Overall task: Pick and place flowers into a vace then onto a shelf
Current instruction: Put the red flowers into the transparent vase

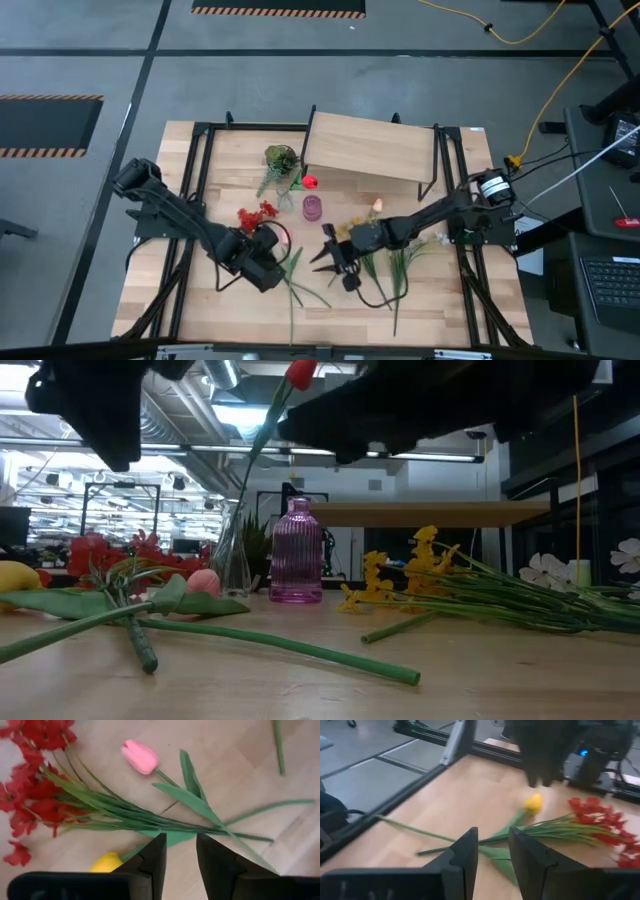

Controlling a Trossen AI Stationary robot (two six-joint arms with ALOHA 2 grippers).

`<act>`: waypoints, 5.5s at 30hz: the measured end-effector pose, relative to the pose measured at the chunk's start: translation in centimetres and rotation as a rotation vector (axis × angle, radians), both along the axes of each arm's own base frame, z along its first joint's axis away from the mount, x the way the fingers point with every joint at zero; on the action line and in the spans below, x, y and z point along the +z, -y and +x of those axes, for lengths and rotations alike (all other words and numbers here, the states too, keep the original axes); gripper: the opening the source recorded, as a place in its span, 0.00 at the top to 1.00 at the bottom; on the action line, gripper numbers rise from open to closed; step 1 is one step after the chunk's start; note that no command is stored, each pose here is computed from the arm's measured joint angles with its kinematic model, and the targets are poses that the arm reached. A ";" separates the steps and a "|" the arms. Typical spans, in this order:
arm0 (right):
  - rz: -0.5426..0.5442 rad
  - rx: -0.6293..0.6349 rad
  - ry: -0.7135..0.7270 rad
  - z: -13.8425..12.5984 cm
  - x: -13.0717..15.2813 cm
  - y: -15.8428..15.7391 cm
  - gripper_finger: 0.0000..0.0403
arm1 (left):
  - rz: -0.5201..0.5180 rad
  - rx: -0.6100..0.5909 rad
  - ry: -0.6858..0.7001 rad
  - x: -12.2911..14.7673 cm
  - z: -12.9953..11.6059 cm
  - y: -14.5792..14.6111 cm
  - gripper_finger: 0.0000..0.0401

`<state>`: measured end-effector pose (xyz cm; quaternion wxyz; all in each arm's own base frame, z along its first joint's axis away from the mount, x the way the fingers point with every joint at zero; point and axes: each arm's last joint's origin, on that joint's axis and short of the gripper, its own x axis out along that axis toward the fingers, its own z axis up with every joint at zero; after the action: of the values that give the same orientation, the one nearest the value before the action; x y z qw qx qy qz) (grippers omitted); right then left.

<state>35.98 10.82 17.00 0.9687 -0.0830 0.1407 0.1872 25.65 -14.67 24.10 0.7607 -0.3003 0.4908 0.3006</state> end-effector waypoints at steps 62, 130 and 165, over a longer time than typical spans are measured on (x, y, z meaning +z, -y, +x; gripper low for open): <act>-0.047 0.135 0.080 -2.6 -0.5 -3.2 0.72 | -0.071 0.865 0.023 -7.9 0.8 -0.2 0.72; -0.035 0.153 0.011 -2.8 -1.1 -3.2 0.72 | 0.175 0.632 0.399 -6.5 -1.3 2.7 0.94; -0.032 0.152 0.010 -2.8 -1.0 -3.2 0.72 | 0.189 0.613 0.402 -6.4 -1.2 2.6 0.90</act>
<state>33.18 14.04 15.95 0.9509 -0.1100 0.1321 0.2574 24.45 -17.30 17.66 0.7410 -0.4146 0.1890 0.4934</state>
